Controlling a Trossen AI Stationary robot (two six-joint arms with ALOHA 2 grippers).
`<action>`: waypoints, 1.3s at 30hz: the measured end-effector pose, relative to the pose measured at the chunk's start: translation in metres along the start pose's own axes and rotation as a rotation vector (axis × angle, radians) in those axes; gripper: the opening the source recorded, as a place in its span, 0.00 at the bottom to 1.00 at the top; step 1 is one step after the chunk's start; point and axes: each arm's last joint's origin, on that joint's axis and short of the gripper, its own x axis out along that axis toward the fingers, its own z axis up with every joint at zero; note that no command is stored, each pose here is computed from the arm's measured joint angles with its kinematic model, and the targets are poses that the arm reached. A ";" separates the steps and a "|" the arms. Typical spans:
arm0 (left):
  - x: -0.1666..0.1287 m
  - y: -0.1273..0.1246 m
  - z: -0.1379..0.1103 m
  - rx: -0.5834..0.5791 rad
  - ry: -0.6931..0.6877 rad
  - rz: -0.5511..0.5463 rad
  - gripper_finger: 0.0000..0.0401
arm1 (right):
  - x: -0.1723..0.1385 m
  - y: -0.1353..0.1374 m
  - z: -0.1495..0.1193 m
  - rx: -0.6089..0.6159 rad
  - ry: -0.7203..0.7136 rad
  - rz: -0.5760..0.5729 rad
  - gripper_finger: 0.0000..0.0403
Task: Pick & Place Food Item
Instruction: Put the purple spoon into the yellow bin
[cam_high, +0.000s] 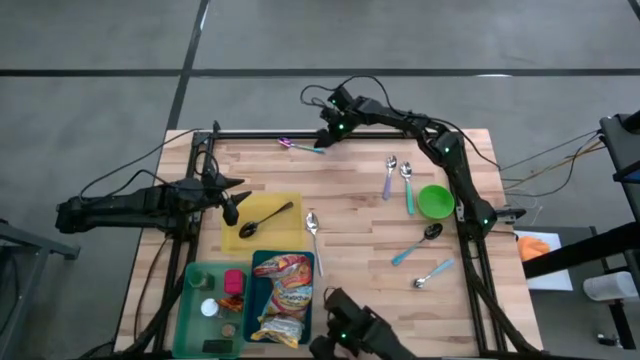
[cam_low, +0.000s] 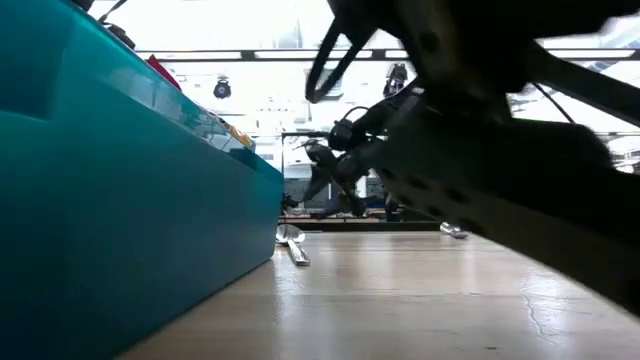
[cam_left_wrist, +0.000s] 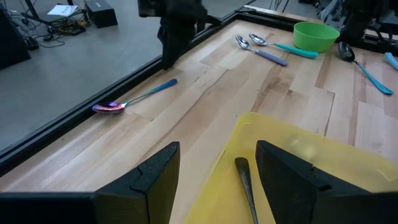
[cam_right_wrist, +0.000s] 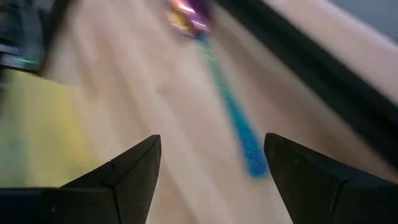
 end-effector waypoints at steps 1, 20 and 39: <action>0.000 0.000 0.000 0.001 0.000 0.000 0.53 | 0.001 0.000 -0.003 -0.014 0.015 -0.045 0.70; 0.000 0.000 0.000 0.000 0.000 0.000 0.53 | 0.008 0.017 -0.008 -0.071 0.056 -0.096 0.70; 0.000 0.000 0.000 0.000 0.001 0.000 0.53 | 0.022 0.031 -0.020 -0.012 0.097 -0.119 0.70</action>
